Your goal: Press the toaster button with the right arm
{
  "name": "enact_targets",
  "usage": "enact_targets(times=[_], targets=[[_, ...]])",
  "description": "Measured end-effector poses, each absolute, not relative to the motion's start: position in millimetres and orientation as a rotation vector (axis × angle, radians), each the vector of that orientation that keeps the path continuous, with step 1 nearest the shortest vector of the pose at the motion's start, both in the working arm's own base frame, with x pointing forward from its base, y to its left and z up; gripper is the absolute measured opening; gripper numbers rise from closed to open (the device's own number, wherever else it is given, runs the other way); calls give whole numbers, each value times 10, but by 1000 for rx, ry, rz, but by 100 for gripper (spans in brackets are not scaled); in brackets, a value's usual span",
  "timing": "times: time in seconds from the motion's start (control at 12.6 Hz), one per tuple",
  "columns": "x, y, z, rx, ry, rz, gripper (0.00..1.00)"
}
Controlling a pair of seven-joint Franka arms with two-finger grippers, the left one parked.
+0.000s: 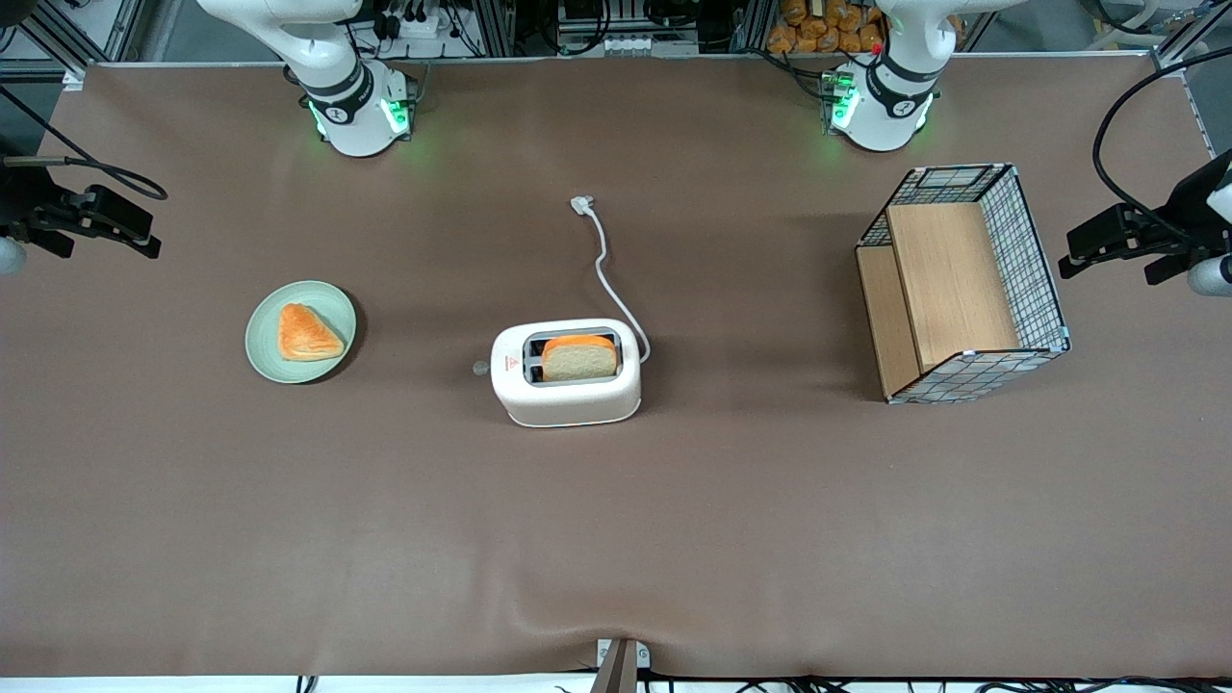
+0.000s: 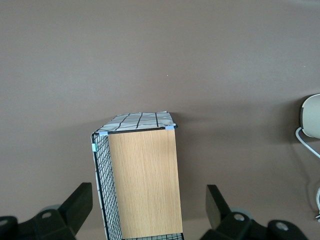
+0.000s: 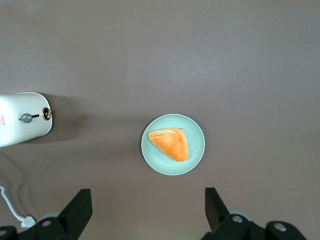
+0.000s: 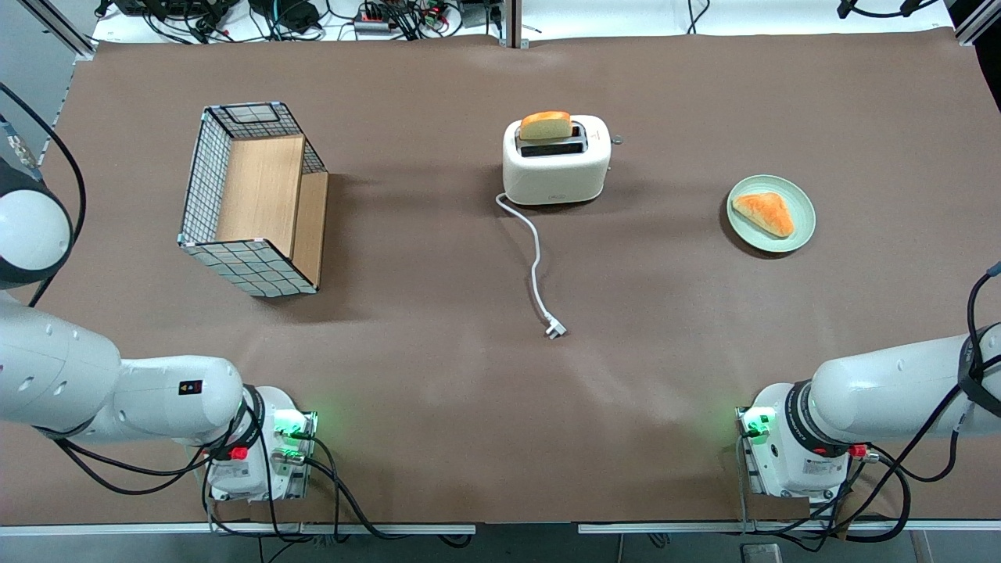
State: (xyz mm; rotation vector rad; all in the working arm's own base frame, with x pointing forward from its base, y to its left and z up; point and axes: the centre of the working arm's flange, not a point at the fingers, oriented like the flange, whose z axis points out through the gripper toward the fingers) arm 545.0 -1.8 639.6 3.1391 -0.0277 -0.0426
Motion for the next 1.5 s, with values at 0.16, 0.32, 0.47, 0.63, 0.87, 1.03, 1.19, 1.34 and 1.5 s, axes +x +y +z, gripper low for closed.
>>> enact_targets(times=[0.16,0.32,0.47,0.63,0.87,1.03,1.19,1.34,1.5], targets=[[5449,-18,6396,3139,-28,-43,100],[5449,-17,6396,3139,-27,-43,100],[5449,-25,6396,3139,-30,-43,100],[5449,-51,6396,3139,-37,-43,100],[5452,-64,6384,3139,-41,-49,100],[5445,-58,6335,3138,-39,-93,100],[5453,-58,6266,3137,-33,-137,100],[5469,-59,6185,3135,-11,-184,100],[5481,-59,6142,3136,-2,-205,100]])
